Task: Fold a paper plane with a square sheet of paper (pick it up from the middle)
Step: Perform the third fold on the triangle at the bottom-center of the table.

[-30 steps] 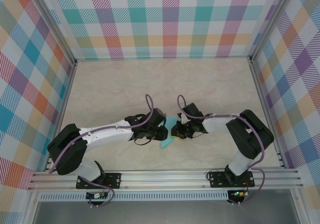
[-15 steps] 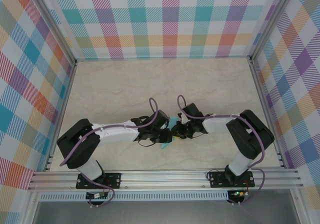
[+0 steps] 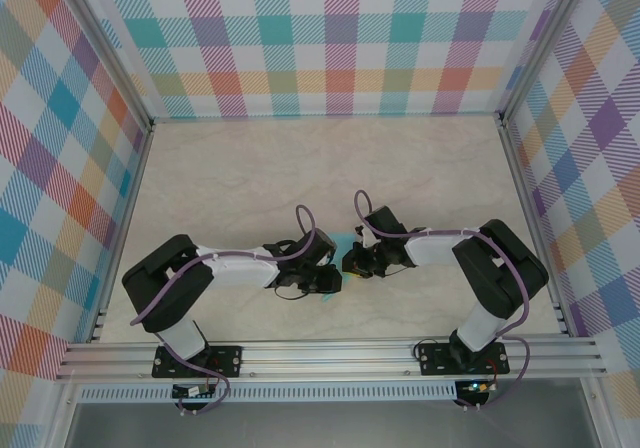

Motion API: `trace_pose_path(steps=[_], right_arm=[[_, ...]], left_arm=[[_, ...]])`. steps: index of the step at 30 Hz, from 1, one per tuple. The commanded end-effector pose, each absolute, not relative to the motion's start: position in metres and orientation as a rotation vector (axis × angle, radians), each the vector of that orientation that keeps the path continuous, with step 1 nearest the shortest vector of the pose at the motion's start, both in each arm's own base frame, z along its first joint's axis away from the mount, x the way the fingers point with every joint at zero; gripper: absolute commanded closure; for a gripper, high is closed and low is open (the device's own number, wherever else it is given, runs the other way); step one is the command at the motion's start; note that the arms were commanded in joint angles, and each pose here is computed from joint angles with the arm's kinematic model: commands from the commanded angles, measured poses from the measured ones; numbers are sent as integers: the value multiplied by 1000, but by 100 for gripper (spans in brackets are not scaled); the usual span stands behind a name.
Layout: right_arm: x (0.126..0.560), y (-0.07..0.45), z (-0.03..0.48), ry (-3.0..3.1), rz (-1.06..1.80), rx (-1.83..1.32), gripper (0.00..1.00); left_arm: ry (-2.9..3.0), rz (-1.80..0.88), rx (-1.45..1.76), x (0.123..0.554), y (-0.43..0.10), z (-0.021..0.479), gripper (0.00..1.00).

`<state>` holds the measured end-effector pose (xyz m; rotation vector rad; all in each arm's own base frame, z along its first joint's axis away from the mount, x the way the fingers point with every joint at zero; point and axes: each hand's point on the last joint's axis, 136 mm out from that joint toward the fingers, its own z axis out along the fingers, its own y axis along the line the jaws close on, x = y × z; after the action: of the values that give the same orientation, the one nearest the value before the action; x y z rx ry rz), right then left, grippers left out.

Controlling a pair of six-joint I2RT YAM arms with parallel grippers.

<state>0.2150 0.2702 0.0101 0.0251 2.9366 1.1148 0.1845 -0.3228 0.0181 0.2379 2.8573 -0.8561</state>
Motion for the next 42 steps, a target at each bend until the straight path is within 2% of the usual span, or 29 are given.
trace_pose_path(steps=[1, 13, 19, 42], right_arm=[[176, 221, -47, 3174, 733, 138, 87], [176, 220, -46, 3175, 730, 141, 87], [178, 224, -40, 3156, 768, 127, 87], [188, 235, -13, 3101, 839, 81, 86]], left_arm=[[2943, -868, 240, 164, -314, -1, 80], [2858, -992, 237, 165, -321, 26, 79], [2792, -989, 213, 171, -317, 41, 74], [2926, -1088, 125, 145, -314, -10, 73]])
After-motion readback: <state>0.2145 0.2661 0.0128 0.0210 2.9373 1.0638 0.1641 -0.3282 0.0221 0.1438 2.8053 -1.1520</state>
